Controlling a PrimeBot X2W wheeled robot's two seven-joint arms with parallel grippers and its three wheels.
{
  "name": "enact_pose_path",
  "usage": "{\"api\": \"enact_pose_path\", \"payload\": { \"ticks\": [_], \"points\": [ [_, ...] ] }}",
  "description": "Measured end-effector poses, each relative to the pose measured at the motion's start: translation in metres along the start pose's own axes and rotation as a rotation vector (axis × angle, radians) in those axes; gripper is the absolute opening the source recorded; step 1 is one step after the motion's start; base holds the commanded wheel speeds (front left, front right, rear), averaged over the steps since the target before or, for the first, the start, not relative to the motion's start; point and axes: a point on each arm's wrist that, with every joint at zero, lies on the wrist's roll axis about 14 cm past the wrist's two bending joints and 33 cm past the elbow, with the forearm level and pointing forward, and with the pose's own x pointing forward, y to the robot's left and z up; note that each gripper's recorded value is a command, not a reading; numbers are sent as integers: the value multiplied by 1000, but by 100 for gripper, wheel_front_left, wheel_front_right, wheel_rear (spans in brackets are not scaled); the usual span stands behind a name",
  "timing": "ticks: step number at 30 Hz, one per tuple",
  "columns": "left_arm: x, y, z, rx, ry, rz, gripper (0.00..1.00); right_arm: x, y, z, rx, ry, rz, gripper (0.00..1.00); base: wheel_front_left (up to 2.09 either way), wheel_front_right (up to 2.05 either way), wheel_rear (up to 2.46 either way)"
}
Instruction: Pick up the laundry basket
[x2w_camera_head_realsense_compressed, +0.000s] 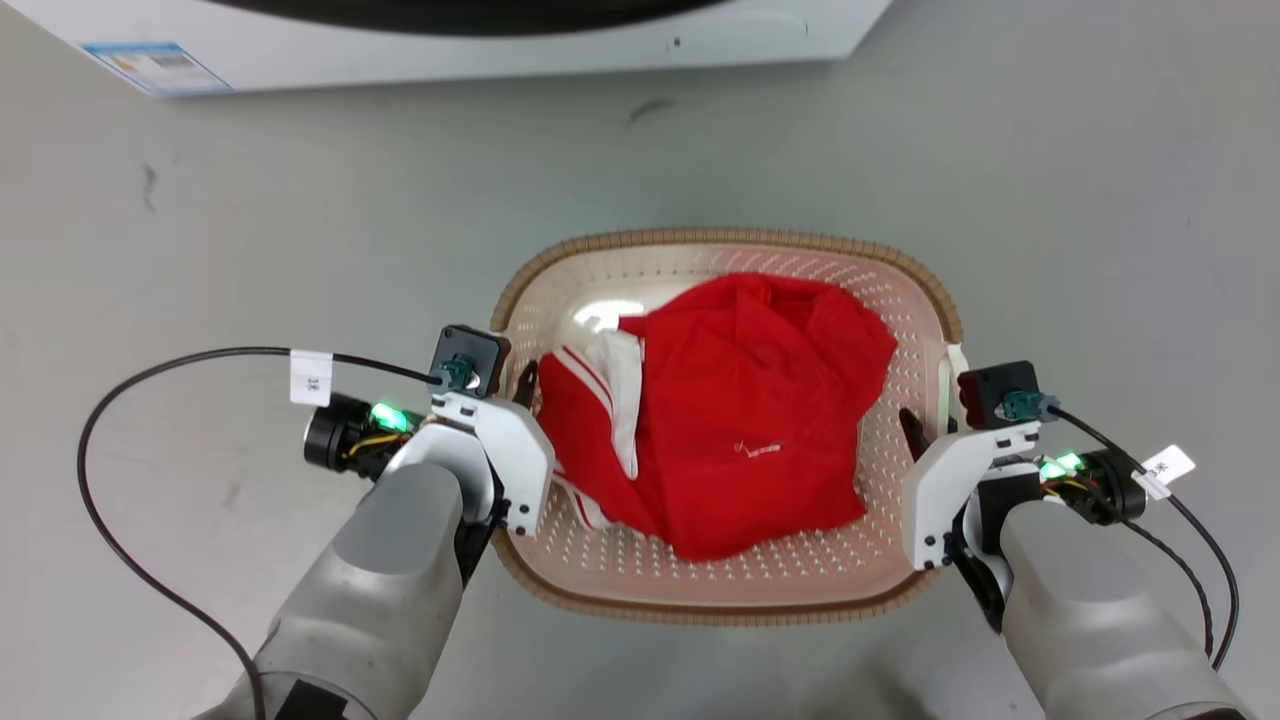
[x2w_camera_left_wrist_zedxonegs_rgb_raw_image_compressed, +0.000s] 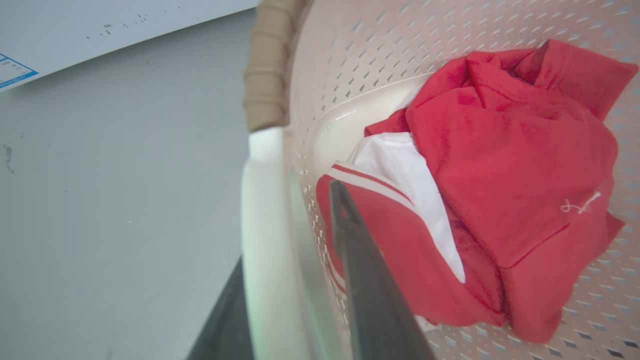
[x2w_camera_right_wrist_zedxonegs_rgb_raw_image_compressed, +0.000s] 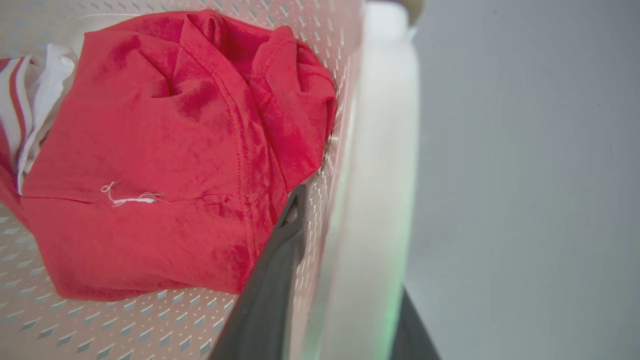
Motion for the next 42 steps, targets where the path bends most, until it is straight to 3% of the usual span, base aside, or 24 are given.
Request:
{"api": "enact_pose_path", "payload": {
  "ticks": [18, 42],
  "points": [
    [-72, -8, 6, -67, 110, 54, 0, -47, 26, 25, -123, 23, 50, 0, 0, 0, 0],
    [-149, -35, -37, -122, 255, 61, 0, -105, 55, -16, -198, 118, 87, 0, 0, 0, 0]
  ]
}}
